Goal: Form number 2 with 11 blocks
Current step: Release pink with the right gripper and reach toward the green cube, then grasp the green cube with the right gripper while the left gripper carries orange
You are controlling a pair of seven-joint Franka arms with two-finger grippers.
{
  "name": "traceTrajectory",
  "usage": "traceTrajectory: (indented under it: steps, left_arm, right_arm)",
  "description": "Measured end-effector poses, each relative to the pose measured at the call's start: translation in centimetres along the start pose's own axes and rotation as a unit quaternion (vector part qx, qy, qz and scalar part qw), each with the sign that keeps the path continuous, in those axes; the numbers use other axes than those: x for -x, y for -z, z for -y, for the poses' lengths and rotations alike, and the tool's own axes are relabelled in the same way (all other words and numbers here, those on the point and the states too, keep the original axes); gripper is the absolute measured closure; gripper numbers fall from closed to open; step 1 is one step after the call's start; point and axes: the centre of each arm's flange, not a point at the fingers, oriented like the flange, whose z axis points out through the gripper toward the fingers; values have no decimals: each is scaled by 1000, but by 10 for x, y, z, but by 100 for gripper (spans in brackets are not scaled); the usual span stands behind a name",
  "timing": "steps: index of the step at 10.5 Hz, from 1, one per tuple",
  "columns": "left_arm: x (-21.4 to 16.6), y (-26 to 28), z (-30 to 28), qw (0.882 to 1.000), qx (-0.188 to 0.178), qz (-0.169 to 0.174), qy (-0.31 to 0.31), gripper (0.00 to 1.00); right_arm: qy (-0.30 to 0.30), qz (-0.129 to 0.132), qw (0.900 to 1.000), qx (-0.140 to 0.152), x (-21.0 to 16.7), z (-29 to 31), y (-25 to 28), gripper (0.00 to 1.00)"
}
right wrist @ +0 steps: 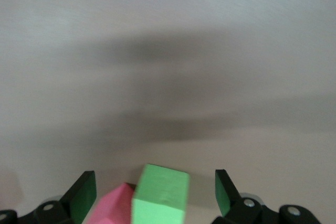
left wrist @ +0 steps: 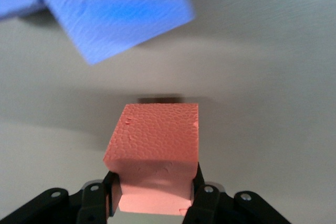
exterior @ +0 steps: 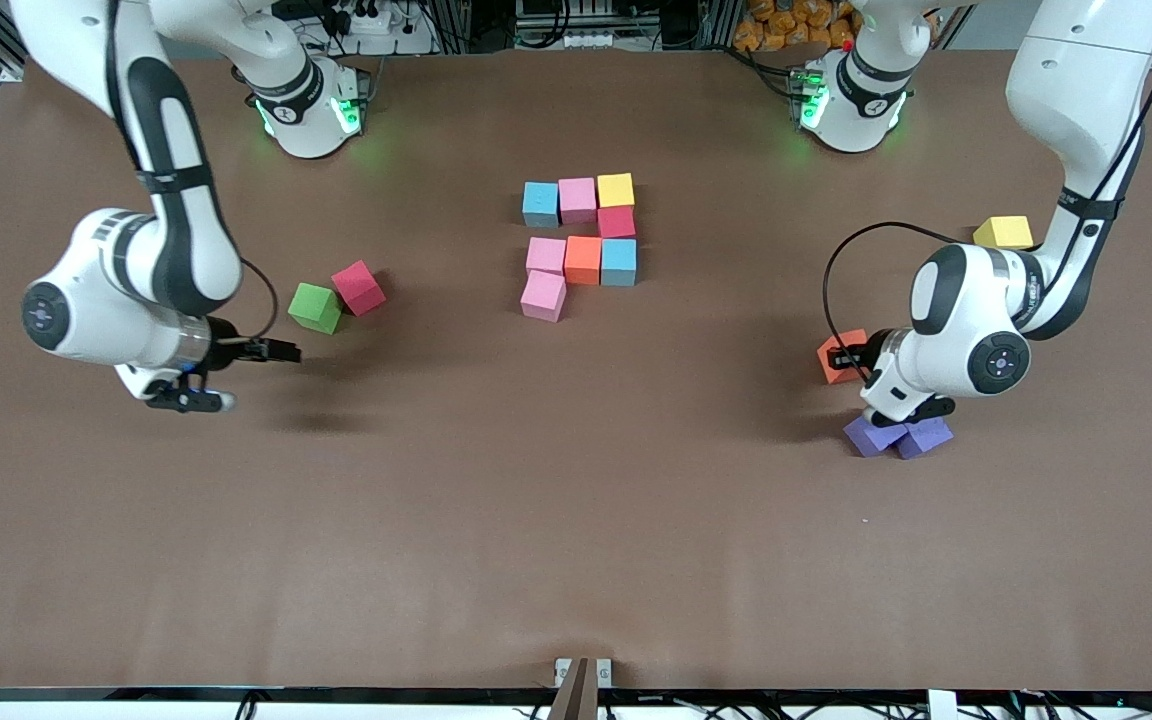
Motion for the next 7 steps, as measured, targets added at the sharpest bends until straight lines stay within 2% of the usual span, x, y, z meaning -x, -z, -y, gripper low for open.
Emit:
traceTrajectory:
  steps: [1,4,7]
  left_arm:
    - [-1,11,-19,1000,-1,-13,-15,47]
    - [15,44,-106,996,-5,-55,-70,47]
    - [39,76,-184,993,15,-87,-75,47]
  right_arm:
    - [-10,9,1000,-6,3,-17,-5,0]
    - [-27,36,997,-56,6,-39,-27,0]
    - [-54,54,995,-66,11,-10,-43,0]
